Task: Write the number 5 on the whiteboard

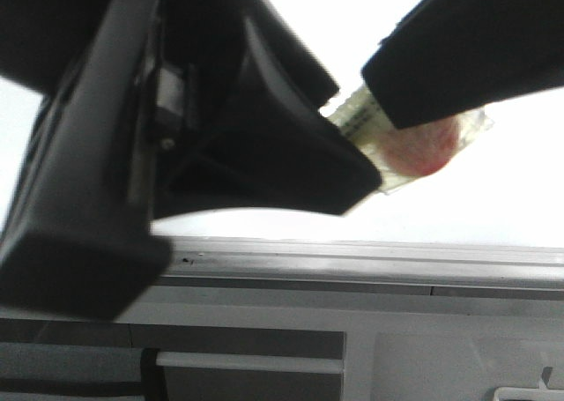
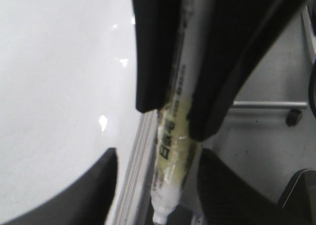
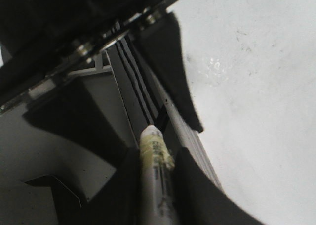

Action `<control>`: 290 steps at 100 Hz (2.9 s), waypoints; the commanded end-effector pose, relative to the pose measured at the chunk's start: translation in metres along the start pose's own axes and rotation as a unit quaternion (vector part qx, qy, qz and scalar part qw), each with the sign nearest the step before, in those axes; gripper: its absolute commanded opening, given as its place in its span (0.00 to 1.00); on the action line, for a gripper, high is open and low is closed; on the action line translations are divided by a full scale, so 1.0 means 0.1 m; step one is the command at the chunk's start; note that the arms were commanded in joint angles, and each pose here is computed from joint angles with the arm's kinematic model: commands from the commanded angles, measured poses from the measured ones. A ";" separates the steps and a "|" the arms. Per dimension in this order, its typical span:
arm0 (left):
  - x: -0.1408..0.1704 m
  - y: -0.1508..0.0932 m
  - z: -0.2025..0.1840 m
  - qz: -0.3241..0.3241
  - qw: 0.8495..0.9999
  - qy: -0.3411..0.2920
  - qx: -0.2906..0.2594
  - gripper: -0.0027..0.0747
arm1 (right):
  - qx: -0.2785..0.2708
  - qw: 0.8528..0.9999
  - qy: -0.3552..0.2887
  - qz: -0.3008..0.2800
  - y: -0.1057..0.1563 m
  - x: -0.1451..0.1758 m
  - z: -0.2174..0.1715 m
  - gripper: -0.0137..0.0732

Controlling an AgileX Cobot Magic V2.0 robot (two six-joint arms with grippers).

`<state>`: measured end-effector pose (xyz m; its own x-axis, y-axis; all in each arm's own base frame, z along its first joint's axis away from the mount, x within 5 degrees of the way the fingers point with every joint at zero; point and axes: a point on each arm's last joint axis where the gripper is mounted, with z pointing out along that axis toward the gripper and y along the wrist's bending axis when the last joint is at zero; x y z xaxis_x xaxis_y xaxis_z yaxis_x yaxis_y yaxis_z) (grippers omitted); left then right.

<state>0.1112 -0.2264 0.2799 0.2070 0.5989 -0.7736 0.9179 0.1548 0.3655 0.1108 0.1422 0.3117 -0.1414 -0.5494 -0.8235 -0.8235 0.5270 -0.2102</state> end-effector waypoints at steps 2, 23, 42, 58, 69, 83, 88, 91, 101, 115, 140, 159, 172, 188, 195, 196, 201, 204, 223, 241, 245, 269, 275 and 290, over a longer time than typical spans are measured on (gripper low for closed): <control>-0.22 0.11 -0.17 -0.036 0.996 -0.067 -0.041 0.82 | 0.023 0.998 -0.052 -0.032 -0.05 -0.14 -0.09 0.08; -0.32 0.16 -0.66 -0.076 0.986 -0.132 -0.066 0.74 | 0.071 0.995 -0.063 -0.043 -0.18 -0.10 -0.34 0.09; -0.17 0.20 -1.24 -0.152 0.960 -0.199 -0.123 0.53 | 0.126 0.991 -0.046 -0.003 -0.34 0.01 -0.52 0.09; 0.12 0.12 -1.57 -0.192 0.937 -0.228 -0.180 0.32 | 0.136 0.987 -0.085 -0.001 -0.36 -0.04 -0.57 0.09; 0.33 0.04 -1.64 -0.212 0.927 -0.230 -0.209 0.11 | 0.133 0.986 -0.098 -0.005 -0.37 -0.09 -0.49 0.09; 0.51 -0.02 -1.63 -0.248 0.914 -0.227 -0.226 0.01 | 0.130 0.986 -0.099 -0.023 -0.40 -0.16 -0.30 0.09; 0.54 -0.03 -1.63 -0.263 0.910 -0.229 -0.226 0.01 | 0.132 0.987 -0.092 -0.031 -0.42 -0.19 -0.24 0.09; 0.54 -0.03 -1.62 -0.266 0.909 -0.229 -0.226 0.01 | 0.133 0.987 -0.086 -0.034 -0.44 -0.21 -0.21 0.09; 0.54 -0.03 -1.62 -0.266 0.909 -0.229 -0.226 0.01 | 0.146 0.986 -0.064 -0.041 -0.53 -0.29 -0.13 0.09; 0.54 -0.03 -1.62 -0.266 0.909 -0.228 -0.225 0.01 | 0.169 0.983 -0.058 -0.038 -0.68 -0.41 -0.07 0.09; 0.54 -0.03 -1.62 -0.266 0.910 -0.226 -0.223 0.01 | 0.198 0.980 -0.003 -0.013 -0.91 -0.33 0.06 0.09; 0.54 -0.03 -1.62 -0.266 0.910 -0.226 -0.223 0.01 | 0.201 0.977 0.070 0.009 -0.99 -0.17 0.16 0.09; 0.54 -0.03 -1.62 -0.266 0.910 -0.226 -0.223 0.01 | 0.188 0.978 0.090 0.024 -0.95 -0.11 0.18 0.09; 0.54 -0.03 -1.62 -0.266 0.910 -0.226 -0.223 0.01 | 0.149 0.983 0.105 0.035 -0.78 0.00 0.29 0.09; 0.54 -0.03 -1.62 -0.266 0.910 -0.226 -0.223 0.01 | 0.140 0.983 0.112 0.045 -0.72 0.06 0.32 0.09; 0.54 -0.03 -1.62 -0.266 0.910 -0.226 -0.223 0.01 | 0.140 0.983 0.112 0.048 -0.72 0.07 0.32 0.09; 0.54 -0.03 -1.62 -0.266 0.910 -0.226 -0.223 0.01 | 0.141 0.982 0.113 0.055 -0.72 0.08 0.33 0.09; 0.54 -0.03 -1.62 -0.266 0.910 -0.226 -0.223 0.01 | 0.144 0.981 0.116 0.053 -0.73 0.09 0.33 0.09; 0.54 -0.03 -1.62 -0.266 0.910 -0.226 -0.223 0.01 | 0.197 0.967 0.135 0.083 -0.86 0.16 0.16 0.09; 0.54 -0.03 -1.62 -0.266 0.910 -0.226 -0.223 0.01 | 0.220 0.958 0.156 0.101 -0.87 0.21 -0.05 0.09; 0.54 -0.03 -1.62 -0.266 0.910 -0.226 -0.223 0.01 | 0.219 0.957 0.158 0.106 -0.85 0.21 -0.07 0.09; 0.54 -0.03 -1.62 -0.266 0.910 -0.227 -0.224 0.01 | 0.136 0.975 0.129 0.118 -0.59 0.21 0.22 0.09; 0.54 -0.03 -1.62 -0.267 0.909 -0.228 -0.224 0.01 | 0.112 0.980 0.124 0.104 -0.51 0.18 0.38 0.09; 0.54 -0.03 -1.62 -0.271 0.908 -0.230 -0.223 0.01 | 0.094 0.980 0.146 0.095 -0.49 0.12 0.60 0.09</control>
<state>0.0624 -0.0693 0.3073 -0.0545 0.0407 -0.9977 0.7443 0.6677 -0.0134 0.1715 0.1429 0.2786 -0.4884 -0.5369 -0.6879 -0.6466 0.7520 -0.1279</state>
